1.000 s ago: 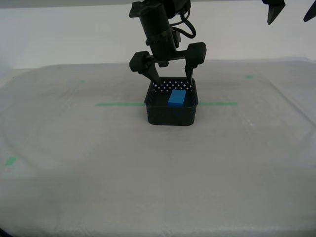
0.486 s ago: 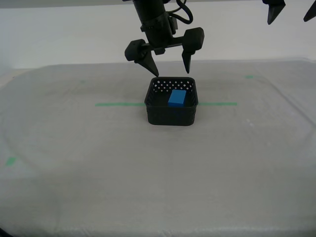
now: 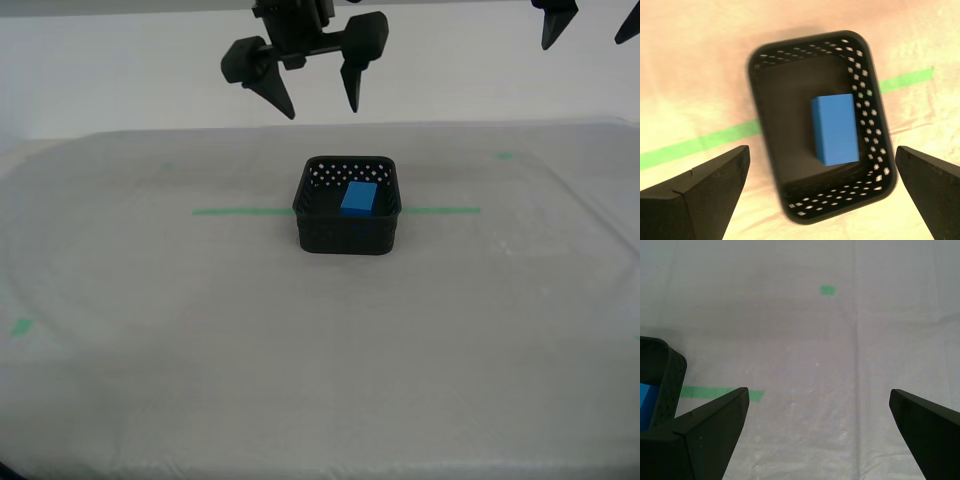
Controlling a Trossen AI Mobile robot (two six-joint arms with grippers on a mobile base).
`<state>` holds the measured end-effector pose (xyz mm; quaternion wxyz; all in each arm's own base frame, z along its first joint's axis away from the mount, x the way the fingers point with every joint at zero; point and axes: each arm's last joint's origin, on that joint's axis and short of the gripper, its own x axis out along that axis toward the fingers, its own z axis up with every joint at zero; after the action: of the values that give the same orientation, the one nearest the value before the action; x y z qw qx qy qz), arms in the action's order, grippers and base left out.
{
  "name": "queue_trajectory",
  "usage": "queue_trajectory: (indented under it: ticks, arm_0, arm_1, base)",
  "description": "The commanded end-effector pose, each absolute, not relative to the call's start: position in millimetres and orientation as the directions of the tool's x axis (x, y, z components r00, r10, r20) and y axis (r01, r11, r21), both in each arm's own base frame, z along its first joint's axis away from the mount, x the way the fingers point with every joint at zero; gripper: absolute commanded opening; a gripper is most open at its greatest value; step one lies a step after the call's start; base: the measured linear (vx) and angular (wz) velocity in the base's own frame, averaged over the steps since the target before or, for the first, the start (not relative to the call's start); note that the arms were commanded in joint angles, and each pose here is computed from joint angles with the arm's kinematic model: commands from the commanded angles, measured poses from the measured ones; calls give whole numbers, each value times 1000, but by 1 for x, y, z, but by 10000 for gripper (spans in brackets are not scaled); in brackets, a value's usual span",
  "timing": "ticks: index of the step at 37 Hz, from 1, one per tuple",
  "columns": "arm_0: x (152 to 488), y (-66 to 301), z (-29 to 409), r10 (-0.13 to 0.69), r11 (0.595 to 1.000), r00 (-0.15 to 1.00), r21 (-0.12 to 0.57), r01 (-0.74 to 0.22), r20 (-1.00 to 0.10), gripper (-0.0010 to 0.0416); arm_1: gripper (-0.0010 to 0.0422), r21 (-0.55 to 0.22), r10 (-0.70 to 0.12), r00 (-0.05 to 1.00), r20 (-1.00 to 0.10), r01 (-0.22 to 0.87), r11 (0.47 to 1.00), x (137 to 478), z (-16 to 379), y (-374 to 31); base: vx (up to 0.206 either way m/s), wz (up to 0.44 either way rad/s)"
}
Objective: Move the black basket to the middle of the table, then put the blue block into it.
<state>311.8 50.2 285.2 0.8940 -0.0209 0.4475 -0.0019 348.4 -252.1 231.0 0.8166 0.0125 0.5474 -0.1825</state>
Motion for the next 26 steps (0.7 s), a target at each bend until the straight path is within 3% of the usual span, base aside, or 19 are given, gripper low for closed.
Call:
queue_trajectory:
  ticks: [1, 16, 26]
  arm_0:
    - [312, 50, 285, -22, 999, 601, -39, -16, -799, 394]
    - [312, 50, 285, -22, 999, 601, -39, -16, -799, 394]
    - [312, 50, 285, -22, 999, 600, -39, -16, -799, 394]
  arm_1:
    - [401, -169, -268, 333, -904, 297, 940, 349, 236, -243]
    - [401, -174, -251, 387, -887, 223, 959, 339, 250, -196]
    - [401, -144, -190, 432, -882, 136, 980, 319, 253, -152]
  base:
    - [0, 0]
    - [0, 0]
    - [0, 0]
